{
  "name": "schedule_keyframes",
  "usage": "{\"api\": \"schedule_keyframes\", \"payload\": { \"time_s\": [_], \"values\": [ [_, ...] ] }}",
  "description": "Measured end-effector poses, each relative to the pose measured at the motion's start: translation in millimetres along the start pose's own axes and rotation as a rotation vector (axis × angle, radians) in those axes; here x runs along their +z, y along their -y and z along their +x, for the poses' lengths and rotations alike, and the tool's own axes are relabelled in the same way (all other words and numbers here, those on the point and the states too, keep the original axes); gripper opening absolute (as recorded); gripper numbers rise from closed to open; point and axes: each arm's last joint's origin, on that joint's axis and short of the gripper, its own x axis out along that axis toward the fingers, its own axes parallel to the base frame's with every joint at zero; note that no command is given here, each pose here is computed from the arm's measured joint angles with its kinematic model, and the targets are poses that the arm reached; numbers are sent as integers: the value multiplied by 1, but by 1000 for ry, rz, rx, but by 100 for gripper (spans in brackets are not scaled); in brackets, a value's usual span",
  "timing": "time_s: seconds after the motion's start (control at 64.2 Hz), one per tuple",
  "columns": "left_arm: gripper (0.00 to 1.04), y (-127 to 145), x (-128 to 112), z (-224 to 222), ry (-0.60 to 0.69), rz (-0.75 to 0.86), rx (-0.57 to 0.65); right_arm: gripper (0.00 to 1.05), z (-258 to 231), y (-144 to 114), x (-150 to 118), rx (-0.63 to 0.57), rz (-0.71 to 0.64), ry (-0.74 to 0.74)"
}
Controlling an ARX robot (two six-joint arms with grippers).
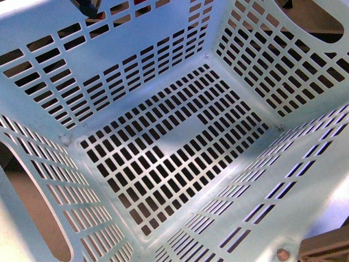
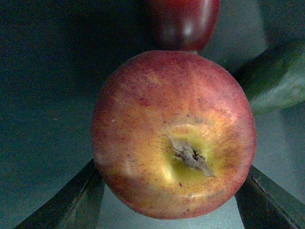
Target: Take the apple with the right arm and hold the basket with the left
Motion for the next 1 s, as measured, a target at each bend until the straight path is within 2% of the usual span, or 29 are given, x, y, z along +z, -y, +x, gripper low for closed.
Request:
{"api": "schedule_keyframes", "payload": {
  "time_s": [0.109, 0.265, 0.374, 0.561, 0.67, 0.81, 0.997],
  "values": [
    [7, 0, 0, 0, 0, 1, 0, 66, -32, -1, 13, 50, -14, 70],
    [7, 0, 0, 0, 0, 1, 0, 66, -98, -11, 47, 128, -41, 240],
    [7, 0, 0, 0, 0, 0, 0, 66, -148, -24, 72, 179, -58, 392],
    [7, 0, 0, 0, 0, 0, 0, 66, -214, -52, 96, 258, -67, 596],
    [7, 0, 0, 0, 0, 0, 0, 66, -236, -76, 97, 325, -92, 644],
    [7, 0, 0, 0, -1, 1, 0, 65, -247, -118, 73, 449, -157, 602],
    [7, 0, 0, 0, 0, 0, 0, 67, -241, -138, 53, 498, -190, 536]
  ]
}}
